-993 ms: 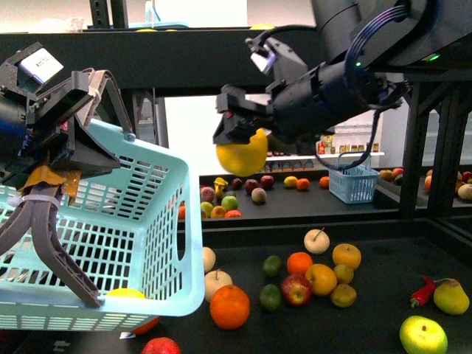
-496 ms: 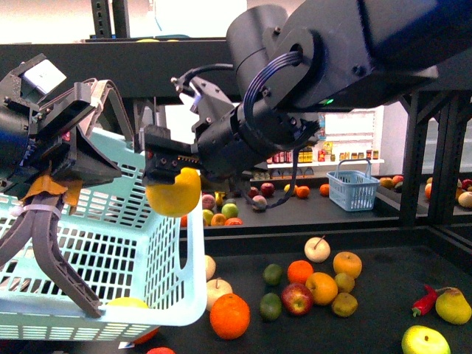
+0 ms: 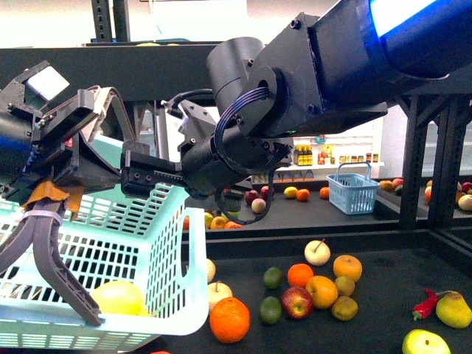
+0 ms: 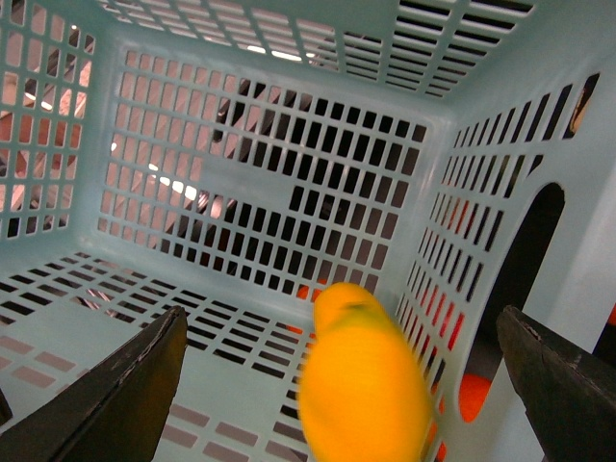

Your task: Pick lemon from shelf

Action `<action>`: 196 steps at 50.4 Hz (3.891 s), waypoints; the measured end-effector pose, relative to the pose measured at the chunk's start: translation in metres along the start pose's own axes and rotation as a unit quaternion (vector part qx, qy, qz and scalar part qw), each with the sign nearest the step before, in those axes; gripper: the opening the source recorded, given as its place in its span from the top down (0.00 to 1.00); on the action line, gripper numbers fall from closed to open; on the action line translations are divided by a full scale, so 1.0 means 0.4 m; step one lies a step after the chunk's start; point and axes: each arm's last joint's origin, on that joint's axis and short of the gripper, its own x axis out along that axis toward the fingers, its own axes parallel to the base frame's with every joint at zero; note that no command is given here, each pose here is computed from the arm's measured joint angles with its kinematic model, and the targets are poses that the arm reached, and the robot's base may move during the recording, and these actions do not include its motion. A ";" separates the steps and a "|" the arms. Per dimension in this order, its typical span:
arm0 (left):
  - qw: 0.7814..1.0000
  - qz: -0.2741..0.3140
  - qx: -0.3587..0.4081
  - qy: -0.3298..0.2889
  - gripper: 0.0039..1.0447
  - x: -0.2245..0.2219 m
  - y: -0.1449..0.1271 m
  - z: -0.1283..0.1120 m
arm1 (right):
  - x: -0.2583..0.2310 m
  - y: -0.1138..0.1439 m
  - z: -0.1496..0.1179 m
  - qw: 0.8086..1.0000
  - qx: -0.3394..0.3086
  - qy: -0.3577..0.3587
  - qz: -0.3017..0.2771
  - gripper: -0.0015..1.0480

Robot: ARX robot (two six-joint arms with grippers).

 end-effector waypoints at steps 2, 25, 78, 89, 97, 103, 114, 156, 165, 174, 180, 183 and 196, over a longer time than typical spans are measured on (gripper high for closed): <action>1.000 -0.001 -0.001 0.001 0.87 0.000 0.000 -0.001 | -0.002 -0.006 0.003 1.000 0.001 -0.003 -0.006 0.07; 1.000 0.000 0.000 0.001 0.87 0.000 0.000 -0.001 | -0.428 -0.179 0.106 0.939 -0.039 -0.226 -0.255 0.07; 1.000 -0.002 -0.001 0.001 0.87 0.001 0.000 -0.001 | -0.799 -0.007 -0.535 0.903 -0.062 -0.244 -0.347 0.55; 1.000 0.000 0.000 0.001 0.87 0.001 0.000 -0.001 | -0.818 -0.023 -0.581 0.906 -0.067 -0.239 -0.341 0.88; 1.000 0.000 0.000 0.001 0.87 0.001 0.000 -0.001 | -0.830 -0.029 -0.605 0.902 -0.066 -0.241 -0.351 0.98; 1.000 -0.002 0.000 0.001 0.87 0.001 0.000 -0.001 | -0.832 -0.027 -0.618 0.902 -0.066 -0.241 -0.352 0.98; 1.000 -0.002 0.000 0.001 0.87 0.001 0.000 -0.001 | -0.836 -0.023 -0.639 0.902 -0.065 -0.241 -0.352 0.98; 1.000 -0.002 -0.001 0.001 0.87 0.001 -0.001 -0.002 | -0.861 0.003 -0.687 0.900 -0.070 -0.248 -0.351 0.98; 1.000 -0.002 -0.001 0.001 0.87 0.001 0.000 -0.001 | -0.861 0.003 -0.687 0.900 -0.069 -0.248 -0.352 0.98; 1.000 -0.002 -0.001 0.001 0.87 0.001 -0.001 -0.002 | -0.861 0.003 -0.687 0.900 -0.069 -0.247 -0.352 0.77; 0.999 -0.022 -0.022 -0.024 0.87 0.005 0.001 -0.005 | -0.861 0.003 -0.687 0.900 -0.069 -0.247 -0.352 0.59; 0.998 -0.022 -0.045 -0.040 0.87 0.006 0.002 -0.002 | -0.861 0.003 -0.687 0.900 -0.069 -0.247 -0.352 0.49; 0.993 -0.011 -0.104 -0.051 0.88 0.002 0.009 0.003 | -0.861 0.003 -0.687 0.900 -0.069 -0.247 -0.352 0.12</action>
